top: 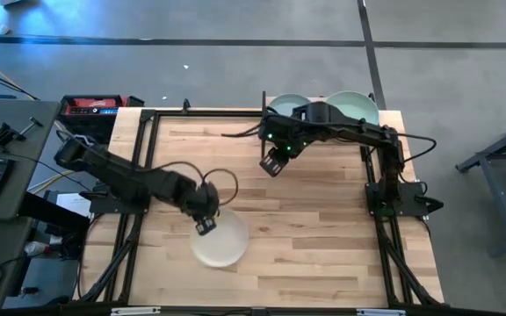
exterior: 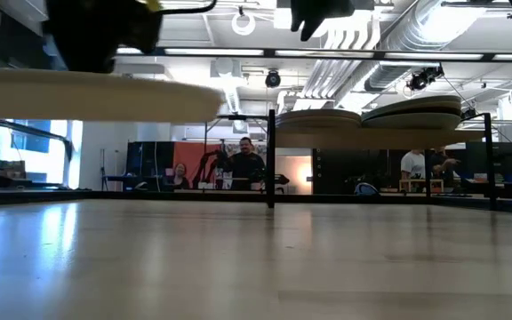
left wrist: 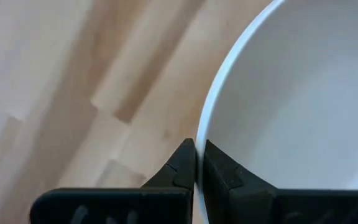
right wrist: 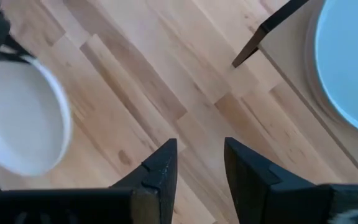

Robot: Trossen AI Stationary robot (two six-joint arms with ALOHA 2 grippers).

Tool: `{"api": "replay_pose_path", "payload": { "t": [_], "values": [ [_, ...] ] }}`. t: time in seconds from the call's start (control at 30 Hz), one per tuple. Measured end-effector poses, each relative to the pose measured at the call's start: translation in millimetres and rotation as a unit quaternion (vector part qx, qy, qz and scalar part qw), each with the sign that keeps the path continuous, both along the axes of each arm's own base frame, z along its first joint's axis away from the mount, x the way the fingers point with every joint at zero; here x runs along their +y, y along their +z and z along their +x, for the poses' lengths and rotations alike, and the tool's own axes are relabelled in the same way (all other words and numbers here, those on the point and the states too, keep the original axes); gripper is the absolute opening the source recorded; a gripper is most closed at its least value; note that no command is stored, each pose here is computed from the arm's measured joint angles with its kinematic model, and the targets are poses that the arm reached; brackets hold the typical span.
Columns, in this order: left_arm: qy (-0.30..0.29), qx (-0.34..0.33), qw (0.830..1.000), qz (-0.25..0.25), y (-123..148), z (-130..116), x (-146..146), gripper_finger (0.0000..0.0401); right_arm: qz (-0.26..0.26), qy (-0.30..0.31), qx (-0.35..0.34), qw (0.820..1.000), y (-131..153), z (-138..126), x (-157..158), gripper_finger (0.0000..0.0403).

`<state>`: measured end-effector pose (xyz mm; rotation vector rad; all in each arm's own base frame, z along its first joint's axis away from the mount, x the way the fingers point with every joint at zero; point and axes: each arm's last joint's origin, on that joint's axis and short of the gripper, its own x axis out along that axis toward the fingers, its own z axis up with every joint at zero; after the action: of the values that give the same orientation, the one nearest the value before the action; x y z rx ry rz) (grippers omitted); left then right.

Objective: Place and stack plates onto a shelf
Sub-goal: Stack the white plate on the top of the blue plate on the shelf

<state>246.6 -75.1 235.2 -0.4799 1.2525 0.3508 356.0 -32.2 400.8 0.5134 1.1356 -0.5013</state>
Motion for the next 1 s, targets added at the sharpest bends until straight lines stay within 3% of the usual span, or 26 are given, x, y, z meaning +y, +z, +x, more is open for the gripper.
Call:
{"api": "replay_pose_path", "payload": {
  "t": [0.33, 0.7, 1.0],
  "values": [
    [0.074, -0.037, 0.996, 0.034, 23.7, 19.9, 64.2, 0.0001, 0.042, 0.049, -0.005, 0.998, 0.3, -3.8, -26.7, 0.011],
    [0.135, -0.096, 0.979, 0.121, 58.4, 27.9, 128.0, 0.0001, 0.005, 0.083, -0.016, 0.996, 1.6, -8.0, -60.2, 0.011],
    [0.173, -0.168, 0.959, 0.15, 82.1, 31.6, 165.3, 0.0001, -0.036, 0.111, -0.041, 0.992, 4.4, -8.0, -81.6, 0.011]
  ]
}}
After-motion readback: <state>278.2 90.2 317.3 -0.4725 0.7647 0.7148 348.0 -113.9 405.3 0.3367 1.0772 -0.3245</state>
